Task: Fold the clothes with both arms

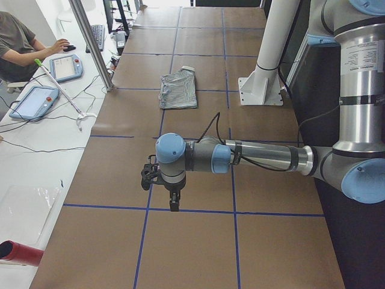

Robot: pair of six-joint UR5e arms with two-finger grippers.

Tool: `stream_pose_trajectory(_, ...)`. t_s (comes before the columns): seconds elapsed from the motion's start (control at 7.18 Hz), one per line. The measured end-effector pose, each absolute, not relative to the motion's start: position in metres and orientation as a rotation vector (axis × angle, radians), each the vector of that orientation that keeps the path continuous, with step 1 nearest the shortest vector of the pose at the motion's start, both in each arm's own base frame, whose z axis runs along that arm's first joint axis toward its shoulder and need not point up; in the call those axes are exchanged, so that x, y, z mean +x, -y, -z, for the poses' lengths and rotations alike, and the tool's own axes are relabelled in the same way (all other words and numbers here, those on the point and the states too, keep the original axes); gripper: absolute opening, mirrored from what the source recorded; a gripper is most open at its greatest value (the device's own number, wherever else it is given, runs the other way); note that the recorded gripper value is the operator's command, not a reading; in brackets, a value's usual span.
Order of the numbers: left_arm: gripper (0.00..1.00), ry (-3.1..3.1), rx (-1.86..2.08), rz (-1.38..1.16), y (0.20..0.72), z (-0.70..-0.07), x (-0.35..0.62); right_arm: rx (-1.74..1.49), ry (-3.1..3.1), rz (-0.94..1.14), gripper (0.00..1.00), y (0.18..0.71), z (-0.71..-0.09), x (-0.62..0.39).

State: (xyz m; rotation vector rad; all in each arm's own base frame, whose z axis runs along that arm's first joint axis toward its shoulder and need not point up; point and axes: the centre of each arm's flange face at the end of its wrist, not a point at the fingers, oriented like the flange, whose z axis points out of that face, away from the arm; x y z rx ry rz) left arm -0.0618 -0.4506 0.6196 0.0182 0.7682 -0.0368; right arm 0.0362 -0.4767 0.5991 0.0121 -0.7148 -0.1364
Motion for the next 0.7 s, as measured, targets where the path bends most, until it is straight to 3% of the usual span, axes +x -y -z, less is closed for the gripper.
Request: stream_pose_trajectory(0.7,1.0,-0.814,0.035,0.026,0.436,-0.599,-0.061,-0.016,0.695,0.123,1.0,0.476,-0.615,0.036)
